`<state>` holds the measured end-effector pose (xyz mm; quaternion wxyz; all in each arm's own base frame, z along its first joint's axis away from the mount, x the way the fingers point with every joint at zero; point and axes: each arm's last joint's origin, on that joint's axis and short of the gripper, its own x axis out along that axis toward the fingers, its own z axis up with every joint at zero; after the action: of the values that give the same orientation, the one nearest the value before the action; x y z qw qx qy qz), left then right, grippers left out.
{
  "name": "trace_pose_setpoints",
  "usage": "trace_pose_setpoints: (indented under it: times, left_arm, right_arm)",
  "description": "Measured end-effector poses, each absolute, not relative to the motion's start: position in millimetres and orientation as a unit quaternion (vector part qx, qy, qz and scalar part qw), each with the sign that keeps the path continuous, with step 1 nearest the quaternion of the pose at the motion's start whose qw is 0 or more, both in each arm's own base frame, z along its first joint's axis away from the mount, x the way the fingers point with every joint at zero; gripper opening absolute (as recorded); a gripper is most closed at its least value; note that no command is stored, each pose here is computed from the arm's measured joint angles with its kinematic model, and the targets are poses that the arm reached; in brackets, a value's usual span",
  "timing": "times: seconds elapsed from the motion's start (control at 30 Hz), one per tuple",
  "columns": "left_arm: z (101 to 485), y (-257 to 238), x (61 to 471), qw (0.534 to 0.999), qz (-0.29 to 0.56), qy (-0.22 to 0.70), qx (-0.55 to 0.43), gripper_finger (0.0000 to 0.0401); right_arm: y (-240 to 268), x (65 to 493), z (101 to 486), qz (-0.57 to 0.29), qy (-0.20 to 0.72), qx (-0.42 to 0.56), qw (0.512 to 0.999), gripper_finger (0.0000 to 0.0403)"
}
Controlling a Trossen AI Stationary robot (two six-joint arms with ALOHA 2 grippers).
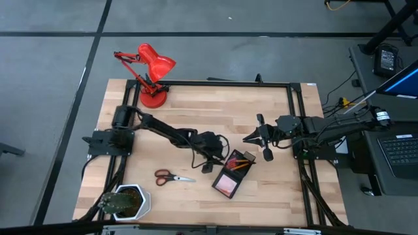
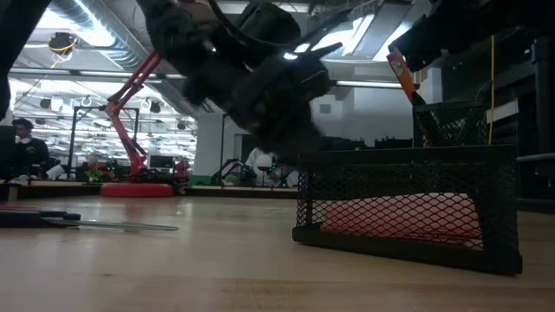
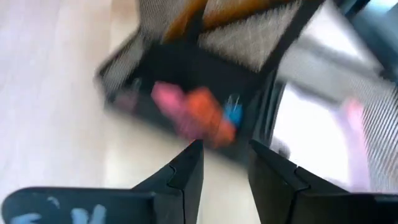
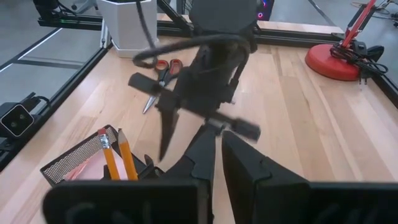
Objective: Pick and place office supplies into organizer
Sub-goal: Put the scissors into the desk organizer
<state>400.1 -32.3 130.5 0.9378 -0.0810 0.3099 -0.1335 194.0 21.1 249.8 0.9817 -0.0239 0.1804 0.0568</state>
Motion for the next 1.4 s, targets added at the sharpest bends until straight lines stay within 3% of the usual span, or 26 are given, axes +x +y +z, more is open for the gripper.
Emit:
trace_pose_setpoints:
  times: [0.27, 0.47, 0.8, 1.03, 1.2, 1.4]
  left_arm:
    - [167.9, -54.6, 353.9, 0.893, -0.024, 0.449, -0.010, 0.0106]
    - [191.3, -90.8, 309.7, 0.846, 0.018, 0.529, -0.063, 0.0108]
    - [199.4, -151.7, 270.0, 0.815, 0.047, 0.557, -0.153, 0.0104]
    - [196.5, -179.6, 244.4, 0.767, 0.066, 0.602, -0.211, 0.0104]
    - [194.2, -193.1, 222.8, 0.730, 0.094, 0.640, -0.220, 0.0104]
    - [191.8, -204.3, 207.2, 0.731, 0.104, 0.647, -0.191, 0.0104]
  right_arm:
    - [21.1, 194.0, 249.8, 0.057, 0.180, -0.025, 0.982, 0.0034]
    - [21.1, 194.0, 249.9, 0.057, 0.180, -0.027, 0.982, 0.0034]
    - [21.1, 194.4, 250.6, 0.060, 0.175, -0.043, 0.982, 0.0034]
    - [21.1, 194.6, 251.4, 0.059, 0.171, -0.038, 0.983, 0.0034]
    - [21.2, 195.3, 253.1, 0.059, 0.161, -0.037, 0.984, 0.0034]
    - [21.2, 195.6, 254.1, 0.059, 0.156, -0.037, 0.985, 0.0034]
